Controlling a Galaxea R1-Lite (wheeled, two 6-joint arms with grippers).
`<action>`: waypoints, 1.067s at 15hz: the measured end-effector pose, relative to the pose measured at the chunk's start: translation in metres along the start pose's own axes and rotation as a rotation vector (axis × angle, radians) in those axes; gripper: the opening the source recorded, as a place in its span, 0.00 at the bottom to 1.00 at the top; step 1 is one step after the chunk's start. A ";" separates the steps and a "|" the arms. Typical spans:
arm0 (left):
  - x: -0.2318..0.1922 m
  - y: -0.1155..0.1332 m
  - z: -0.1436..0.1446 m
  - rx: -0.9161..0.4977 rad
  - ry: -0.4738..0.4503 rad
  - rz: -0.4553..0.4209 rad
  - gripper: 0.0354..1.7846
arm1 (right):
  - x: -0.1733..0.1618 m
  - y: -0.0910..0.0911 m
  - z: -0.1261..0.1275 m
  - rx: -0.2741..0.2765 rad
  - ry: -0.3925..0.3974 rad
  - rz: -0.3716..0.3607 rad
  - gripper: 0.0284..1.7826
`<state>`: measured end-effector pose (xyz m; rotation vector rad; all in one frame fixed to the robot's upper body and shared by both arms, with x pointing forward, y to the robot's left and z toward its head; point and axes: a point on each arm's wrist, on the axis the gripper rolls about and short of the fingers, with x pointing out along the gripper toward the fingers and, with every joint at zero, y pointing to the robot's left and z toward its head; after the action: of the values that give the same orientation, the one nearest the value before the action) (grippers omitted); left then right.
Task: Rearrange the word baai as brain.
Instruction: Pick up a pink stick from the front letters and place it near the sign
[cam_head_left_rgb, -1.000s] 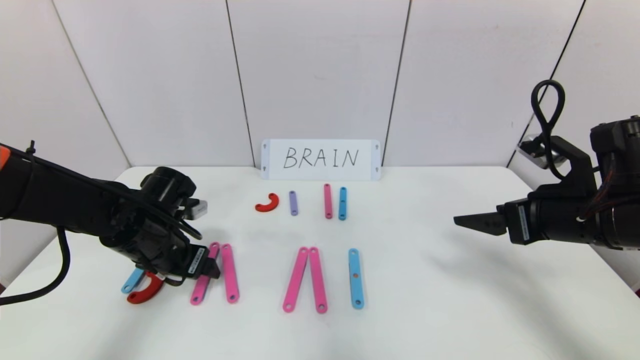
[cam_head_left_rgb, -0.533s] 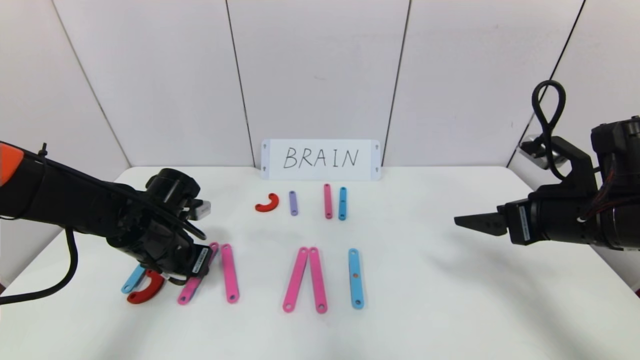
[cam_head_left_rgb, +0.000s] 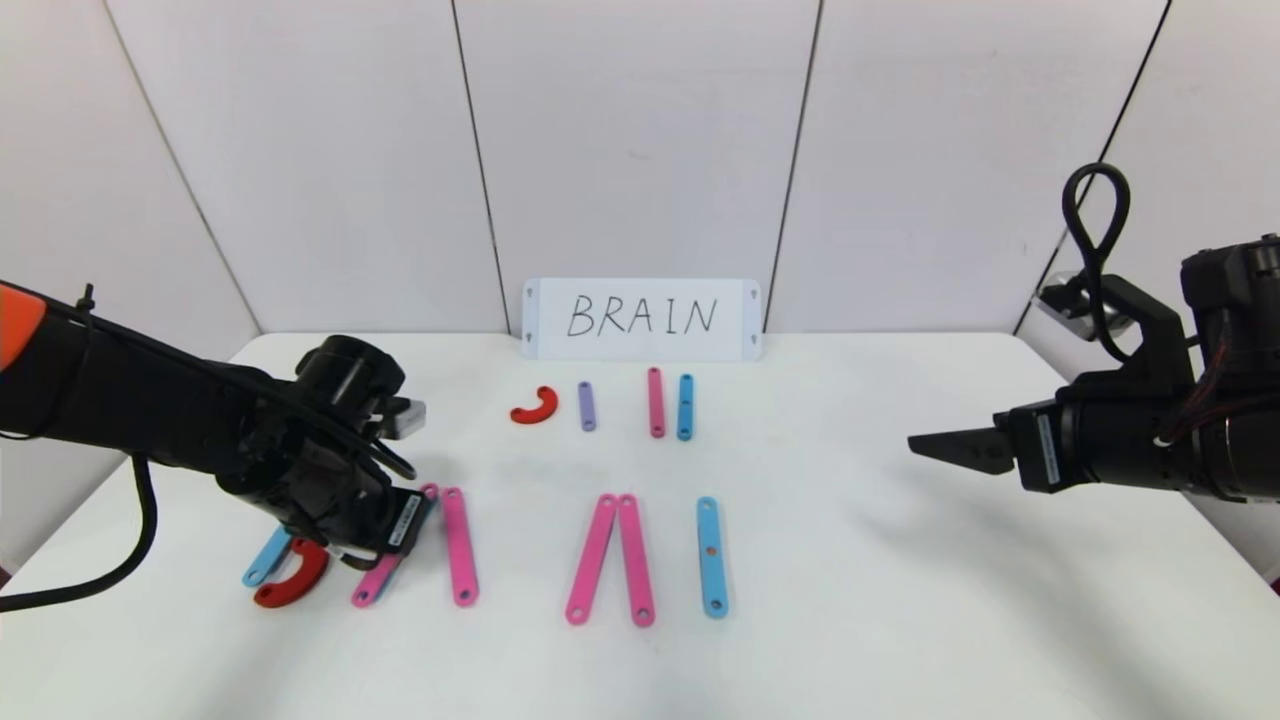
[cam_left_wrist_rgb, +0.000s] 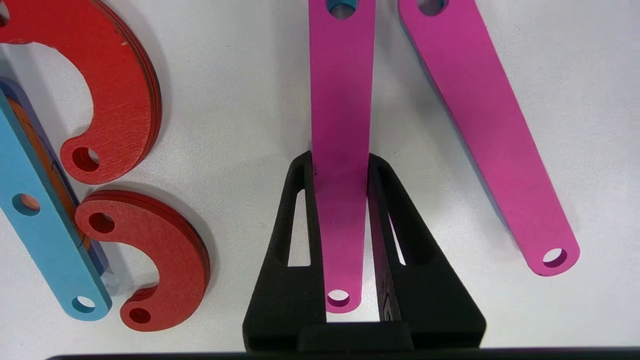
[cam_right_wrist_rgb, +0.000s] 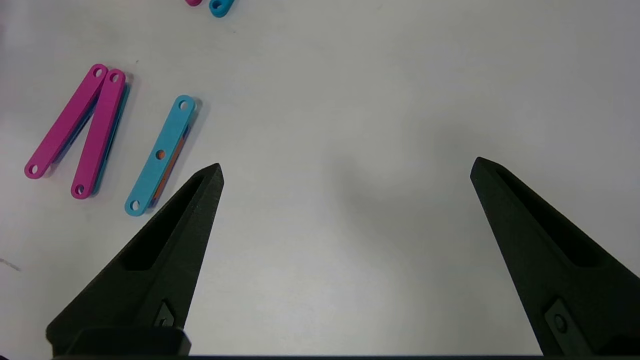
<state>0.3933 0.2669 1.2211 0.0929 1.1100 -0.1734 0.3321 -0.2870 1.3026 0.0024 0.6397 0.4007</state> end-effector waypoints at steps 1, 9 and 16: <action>-0.003 0.000 0.002 -0.003 -0.015 -0.001 0.15 | 0.000 0.000 0.000 -0.001 0.000 0.001 0.97; -0.045 0.015 0.044 -0.021 -0.176 0.017 0.15 | 0.000 0.000 0.000 0.003 0.002 -0.001 0.97; -0.040 0.042 0.100 0.055 -0.177 0.030 0.15 | 0.001 0.000 -0.003 0.006 0.010 -0.001 0.97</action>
<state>0.4717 0.2962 1.3006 0.1409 0.9270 -0.1819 0.3315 -0.2874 1.3000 0.0054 0.6511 0.3984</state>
